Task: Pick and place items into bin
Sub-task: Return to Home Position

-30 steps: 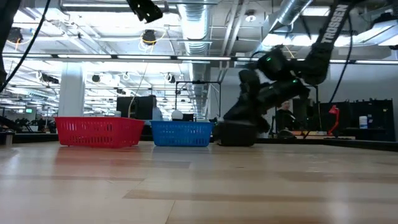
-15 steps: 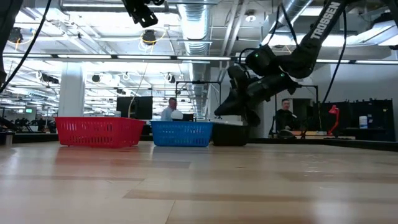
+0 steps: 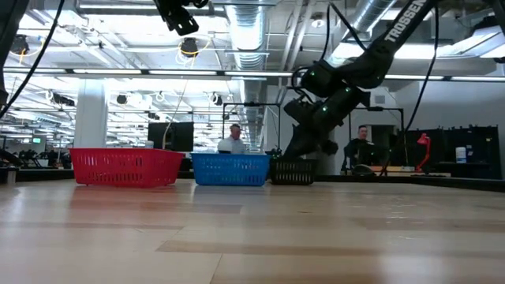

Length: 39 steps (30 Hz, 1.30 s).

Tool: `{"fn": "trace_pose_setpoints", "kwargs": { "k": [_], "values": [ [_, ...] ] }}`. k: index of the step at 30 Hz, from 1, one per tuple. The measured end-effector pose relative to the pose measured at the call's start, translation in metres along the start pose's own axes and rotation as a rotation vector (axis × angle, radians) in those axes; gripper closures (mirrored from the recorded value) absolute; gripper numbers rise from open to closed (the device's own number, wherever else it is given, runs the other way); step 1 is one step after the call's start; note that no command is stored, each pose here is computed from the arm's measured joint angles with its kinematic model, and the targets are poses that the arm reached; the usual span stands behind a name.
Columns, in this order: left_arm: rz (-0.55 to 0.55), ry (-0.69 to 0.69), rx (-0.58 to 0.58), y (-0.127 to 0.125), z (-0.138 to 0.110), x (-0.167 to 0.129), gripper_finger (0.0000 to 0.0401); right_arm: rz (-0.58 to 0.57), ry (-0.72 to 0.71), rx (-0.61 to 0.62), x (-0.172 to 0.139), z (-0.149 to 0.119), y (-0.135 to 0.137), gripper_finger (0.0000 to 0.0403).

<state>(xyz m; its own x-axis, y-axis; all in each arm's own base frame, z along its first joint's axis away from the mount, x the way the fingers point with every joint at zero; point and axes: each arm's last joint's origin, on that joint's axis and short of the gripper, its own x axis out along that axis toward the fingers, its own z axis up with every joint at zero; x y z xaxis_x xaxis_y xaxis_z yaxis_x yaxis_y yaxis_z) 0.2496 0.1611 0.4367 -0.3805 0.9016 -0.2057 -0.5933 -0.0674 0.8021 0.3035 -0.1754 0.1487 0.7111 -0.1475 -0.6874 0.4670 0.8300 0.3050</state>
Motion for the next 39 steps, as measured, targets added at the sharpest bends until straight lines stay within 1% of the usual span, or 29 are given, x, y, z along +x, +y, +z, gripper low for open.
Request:
{"fn": "trace_pose_setpoints", "kwargs": {
  "k": [2, 3, 7, 10, 13, 17, 19, 20, 23, 25, 28, 30, 33, 36, 39],
  "values": [
    [0.000, 0.000, 0.000, 0.000, 0.000, 0.000, 0.0262, 0.001, 0.007, 0.000, -0.001, 0.003, 0.000, 0.0403],
    [0.000, 0.000, 0.000, 0.000, 0.000, 0.000, 0.0262, 0.025, 0.010, -0.001, -0.001, 0.004, 0.002, 0.0403],
    [0.000, 0.000, 0.029, 0.000, 0.000, 0.000, 0.0262, 0.179, 0.001, -0.027, -0.009, 0.014, 0.016, 0.0403],
    [-0.002, -0.003, 0.077, 0.000, 0.000, -0.001, 0.0262, 0.275, -0.019, -0.044, -0.027, 0.022, 0.029, 0.0403],
    [-0.042, -0.009, 0.106, 0.009, -0.004, -0.005, 0.0262, 0.342, -0.029, -0.064, -0.059, 0.029, 0.043, 0.0403],
    [-0.101, -0.038, -0.004, 0.043, -0.017, -0.017, 0.0262, 0.343, -0.075, -0.138, -0.118, 0.031, 0.063, 0.0403],
    [-0.151, -0.058, -0.065, 0.065, -0.028, -0.024, 0.0262, 0.314, -0.132, -0.181, -0.150, 0.030, 0.072, 0.0403],
    [-0.192, -0.067, -0.116, 0.077, -0.036, -0.027, 0.0262, 0.304, -0.167, -0.213, -0.166, 0.029, 0.077, 0.0403],
    [-0.368, -0.085, -0.252, 0.108, -0.070, -0.037, 0.0262, 0.311, -0.281, -0.326, -0.204, 0.019, 0.091, 0.0403],
    [-0.448, -0.094, -0.282, 0.115, -0.096, -0.041, 0.0262, 0.346, -0.338, -0.384, -0.218, 0.006, 0.097, 0.0403],
    [-0.516, -0.118, -0.334, 0.106, -0.138, -0.044, 0.0262, 0.388, -0.393, -0.424, -0.224, -0.019, 0.097, 0.0403],
    [-0.574, -0.152, -0.362, 0.091, -0.164, -0.044, 0.0262, 0.408, -0.426, -0.424, -0.221, -0.036, 0.093, 0.0403],
    [-0.691, -0.232, -0.410, 0.061, -0.197, -0.043, 0.0262, 0.445, -0.468, -0.371, -0.212, -0.061, 0.084, 0.0403],
    [-0.875, -0.350, -0.459, 0.031, -0.219, -0.045, 0.0262, 0.498, -0.517, -0.335, -0.206, -0.080, 0.077, 0.0403],
    [-1.125, -0.539, -0.503, 0.004, -0.232, -0.051, 0.0262, 0.536, -0.578, -0.330, -0.200, -0.097, 0.072, 0.0403]
  ]
}}
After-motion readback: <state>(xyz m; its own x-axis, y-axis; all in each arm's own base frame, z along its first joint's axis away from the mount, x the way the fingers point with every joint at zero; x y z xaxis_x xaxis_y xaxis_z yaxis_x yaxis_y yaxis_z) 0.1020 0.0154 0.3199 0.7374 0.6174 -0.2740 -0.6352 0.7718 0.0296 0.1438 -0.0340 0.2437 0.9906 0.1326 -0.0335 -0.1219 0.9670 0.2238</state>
